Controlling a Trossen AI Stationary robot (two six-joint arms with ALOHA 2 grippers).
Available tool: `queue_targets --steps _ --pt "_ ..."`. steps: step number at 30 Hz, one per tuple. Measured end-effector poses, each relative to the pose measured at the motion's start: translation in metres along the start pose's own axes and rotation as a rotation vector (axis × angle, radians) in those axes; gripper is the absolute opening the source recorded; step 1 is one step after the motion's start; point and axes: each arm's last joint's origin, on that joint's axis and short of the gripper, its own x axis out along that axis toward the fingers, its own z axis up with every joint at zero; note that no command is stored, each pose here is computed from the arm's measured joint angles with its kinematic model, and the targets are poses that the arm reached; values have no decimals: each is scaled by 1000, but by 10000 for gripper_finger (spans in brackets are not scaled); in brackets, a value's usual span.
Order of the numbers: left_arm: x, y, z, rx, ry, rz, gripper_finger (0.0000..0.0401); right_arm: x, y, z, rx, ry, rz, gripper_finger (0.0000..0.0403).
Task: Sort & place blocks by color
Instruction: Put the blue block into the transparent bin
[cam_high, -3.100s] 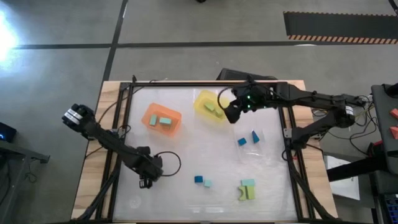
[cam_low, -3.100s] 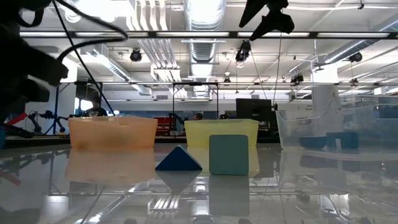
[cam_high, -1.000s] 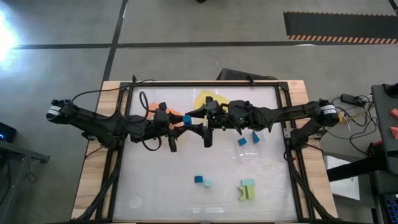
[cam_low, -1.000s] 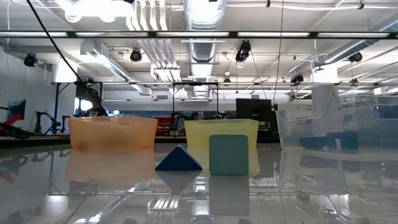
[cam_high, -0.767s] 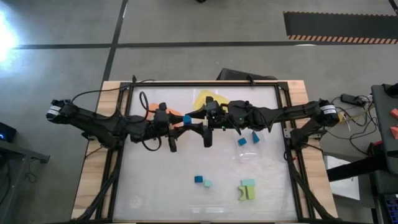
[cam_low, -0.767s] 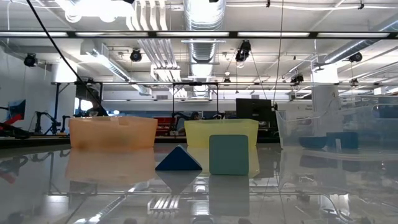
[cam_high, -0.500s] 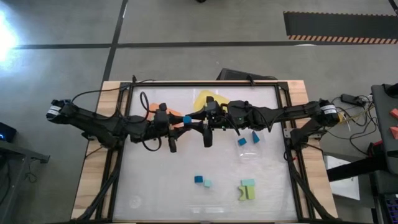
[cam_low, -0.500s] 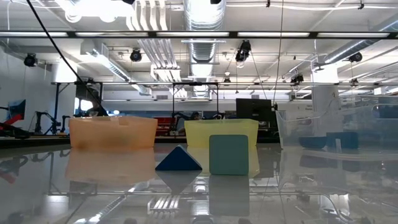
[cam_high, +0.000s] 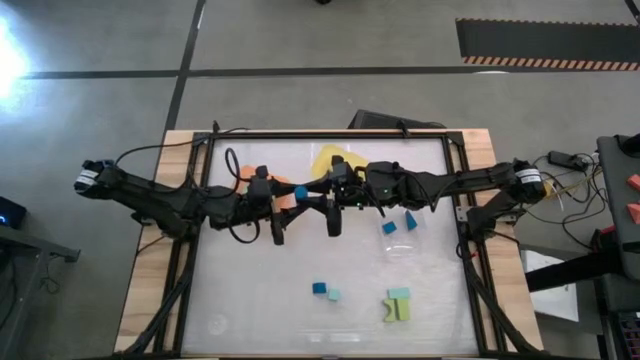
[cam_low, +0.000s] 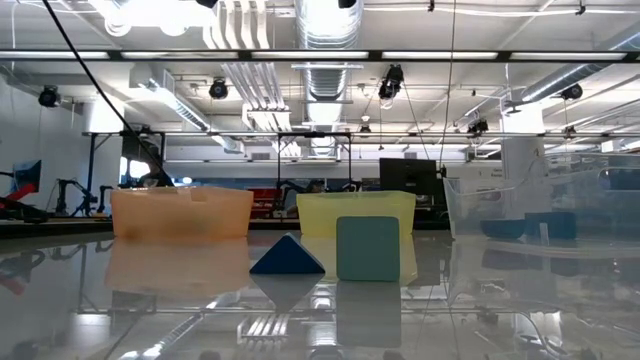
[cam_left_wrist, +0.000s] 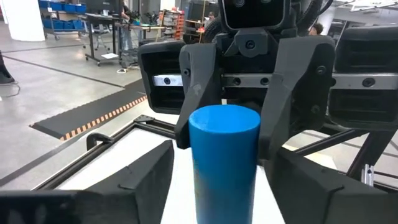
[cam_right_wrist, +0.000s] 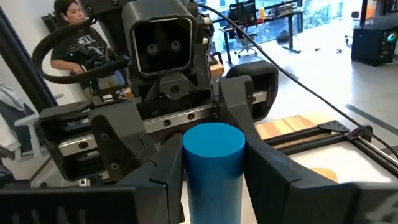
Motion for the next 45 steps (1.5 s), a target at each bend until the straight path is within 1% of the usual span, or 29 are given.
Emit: queue_targets --steps 2,5,9,12,15,19,24,26,28,30,34,37,42,45 --pt "-1 0 -1 -7 8 2 238 -1 -1 0 0 8 -6 121" --pt "-4 3 -2 -30 40 10 241 -8 -5 3 13 49 -26 121" --pt "-7 6 -7 -44 102 28 243 -25 -15 9 56 175 -91 121" --pt "-8 7 -8 -58 113 32 243 -43 -23 11 95 333 -168 121" --pt "-8 7 -8 -60 111 31 244 -60 -29 8 139 499 -248 121" --pt "-8 7 -8 -60 111 31 244 -82 -34 -6 203 742 -356 121" --pt "-8 7 -8 -60 111 31 244 -110 -37 -28 304 1103 -478 121" --pt "-8 7 -8 -60 112 31 244 -119 -38 -32 316 1198 -533 121" --pt "-8 7 -8 -60 111 31 244 -125 -38 -33 319 1234 -555 121" --pt "-8 7 -8 -60 111 31 244 -128 -37 -30 320 1224 -549 121" --pt "-8 7 -8 -61 111 31 244 -136 -35 -26 343 1230 -497 121" --pt "-8 7 -8 -61 111 31 244 -138 -32 -30 348 1258 -470 121" --pt "-8 7 -8 -61 110 31 244 -137 -35 -48 359 1297 -489 121" --pt "-8 7 -8 -62 110 32 244 -128 -39 -67 379 1263 -484 121"
